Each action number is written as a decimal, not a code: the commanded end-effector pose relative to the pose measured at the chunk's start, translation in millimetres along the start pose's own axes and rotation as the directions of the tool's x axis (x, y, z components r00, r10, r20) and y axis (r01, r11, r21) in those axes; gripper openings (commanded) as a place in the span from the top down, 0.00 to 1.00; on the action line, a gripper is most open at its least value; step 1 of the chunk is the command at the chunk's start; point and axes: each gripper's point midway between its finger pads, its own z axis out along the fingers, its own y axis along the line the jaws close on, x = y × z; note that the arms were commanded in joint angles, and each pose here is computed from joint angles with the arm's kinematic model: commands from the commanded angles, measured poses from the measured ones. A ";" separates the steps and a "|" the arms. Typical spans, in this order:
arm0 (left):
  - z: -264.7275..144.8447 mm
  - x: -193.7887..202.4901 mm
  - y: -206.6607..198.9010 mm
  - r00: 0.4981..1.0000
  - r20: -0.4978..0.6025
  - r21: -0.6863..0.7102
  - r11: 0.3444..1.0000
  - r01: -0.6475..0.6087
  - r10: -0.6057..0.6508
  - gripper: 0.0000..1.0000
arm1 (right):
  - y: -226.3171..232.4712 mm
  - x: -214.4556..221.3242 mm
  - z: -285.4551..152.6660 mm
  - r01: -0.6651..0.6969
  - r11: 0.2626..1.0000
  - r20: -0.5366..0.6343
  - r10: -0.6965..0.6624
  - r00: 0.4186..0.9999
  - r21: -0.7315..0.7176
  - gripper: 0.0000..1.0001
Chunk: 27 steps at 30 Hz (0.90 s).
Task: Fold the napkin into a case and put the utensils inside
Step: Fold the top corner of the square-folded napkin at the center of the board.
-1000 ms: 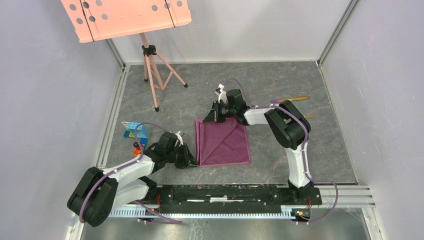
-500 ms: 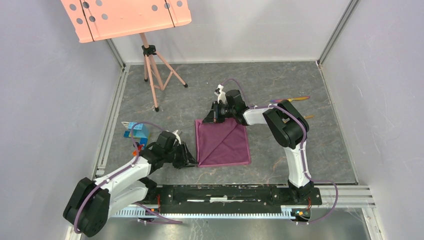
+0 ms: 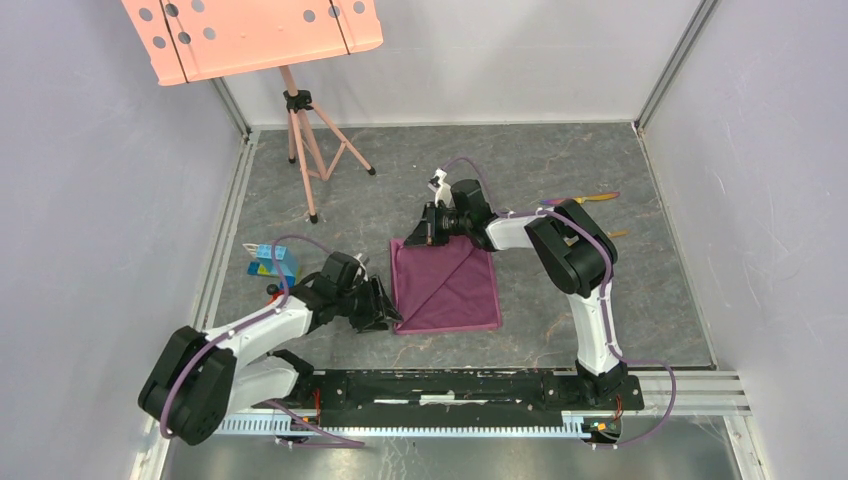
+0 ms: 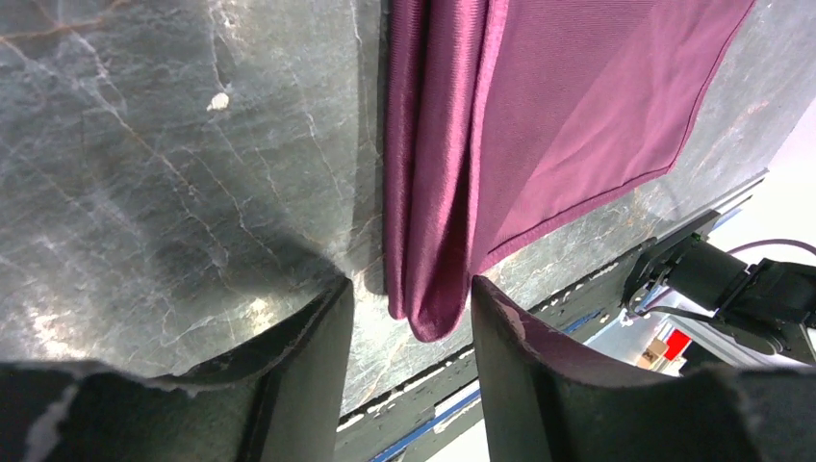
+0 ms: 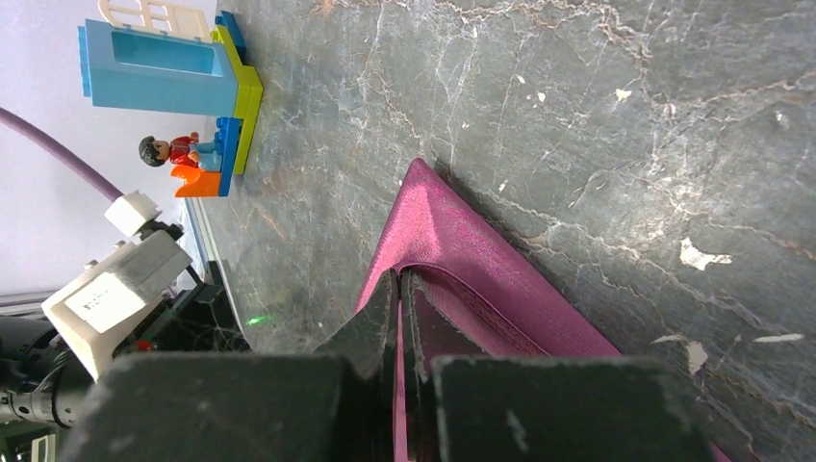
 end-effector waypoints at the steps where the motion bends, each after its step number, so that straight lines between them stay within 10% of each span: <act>1: 6.5 -12.6 -7.7 0.998 0.026 0.022 0.998 -0.064 0.063 0.46 | 19.3 -13.2 8.5 0.048 0.997 0.023 -0.047 0.999 -0.065 1.00; 27: 14.4 5.3 16.2 1.000 -0.009 -0.012 0.999 -0.030 0.030 0.65 | 14.4 -20.5 20.9 0.052 0.998 0.040 -0.050 0.998 -0.046 0.96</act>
